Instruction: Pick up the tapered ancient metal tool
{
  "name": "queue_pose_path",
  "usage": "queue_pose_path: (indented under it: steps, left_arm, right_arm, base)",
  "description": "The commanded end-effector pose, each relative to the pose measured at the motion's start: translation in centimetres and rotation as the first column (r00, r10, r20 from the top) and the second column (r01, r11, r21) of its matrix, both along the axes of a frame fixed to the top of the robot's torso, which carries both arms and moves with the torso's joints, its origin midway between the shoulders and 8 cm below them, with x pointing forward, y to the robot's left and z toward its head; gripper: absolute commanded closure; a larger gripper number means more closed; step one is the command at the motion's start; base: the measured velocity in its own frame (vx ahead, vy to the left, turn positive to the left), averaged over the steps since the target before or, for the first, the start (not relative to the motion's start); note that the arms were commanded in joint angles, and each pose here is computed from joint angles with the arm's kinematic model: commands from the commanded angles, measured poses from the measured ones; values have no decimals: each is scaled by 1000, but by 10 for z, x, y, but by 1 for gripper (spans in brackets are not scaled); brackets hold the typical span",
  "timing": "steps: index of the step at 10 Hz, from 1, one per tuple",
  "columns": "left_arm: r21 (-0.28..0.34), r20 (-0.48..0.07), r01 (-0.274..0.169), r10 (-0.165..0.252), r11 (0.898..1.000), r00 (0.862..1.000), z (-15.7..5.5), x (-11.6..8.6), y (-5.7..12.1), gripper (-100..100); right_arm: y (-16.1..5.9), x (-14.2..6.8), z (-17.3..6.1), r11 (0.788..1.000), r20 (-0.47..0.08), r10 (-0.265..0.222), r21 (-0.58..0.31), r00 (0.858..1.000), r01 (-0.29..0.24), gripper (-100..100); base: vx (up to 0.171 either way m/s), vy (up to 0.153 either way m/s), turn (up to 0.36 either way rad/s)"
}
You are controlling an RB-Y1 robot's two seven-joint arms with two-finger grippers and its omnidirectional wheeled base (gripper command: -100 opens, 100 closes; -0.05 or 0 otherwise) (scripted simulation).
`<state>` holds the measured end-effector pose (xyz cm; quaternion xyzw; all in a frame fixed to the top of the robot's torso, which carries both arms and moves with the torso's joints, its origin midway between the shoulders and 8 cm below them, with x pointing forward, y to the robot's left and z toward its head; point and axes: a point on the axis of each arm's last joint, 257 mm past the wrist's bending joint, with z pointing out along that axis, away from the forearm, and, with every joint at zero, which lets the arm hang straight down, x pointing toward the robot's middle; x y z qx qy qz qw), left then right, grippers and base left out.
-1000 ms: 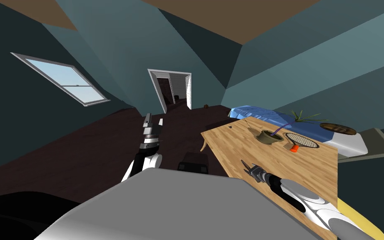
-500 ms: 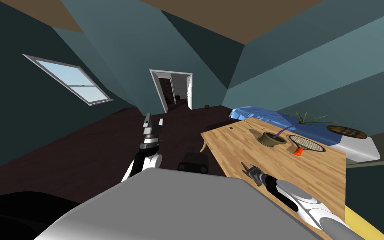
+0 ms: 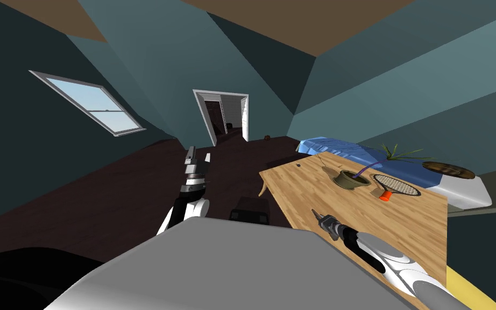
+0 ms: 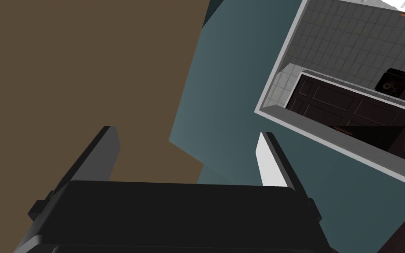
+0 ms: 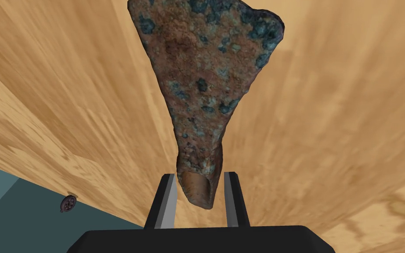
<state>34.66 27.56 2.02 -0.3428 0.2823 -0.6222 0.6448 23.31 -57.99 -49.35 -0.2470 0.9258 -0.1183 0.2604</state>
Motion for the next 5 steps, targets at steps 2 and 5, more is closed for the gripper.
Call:
queue_pose_path:
  steps: [2,5]
  left_arm:
    - [0,0,0,0,1000,1000,0,0,0,0]
    - [0,0,0,0,1000,1000,0,0,0,0]
  right_arm:
    - [-6,2,9,1000,-1,9,-1,1000,-9,100]
    - [-7,2,12,1000,-2,12,-2,1000,-12,0]
  base:
    - [-8,19,-47]
    - [-20,38,-37]
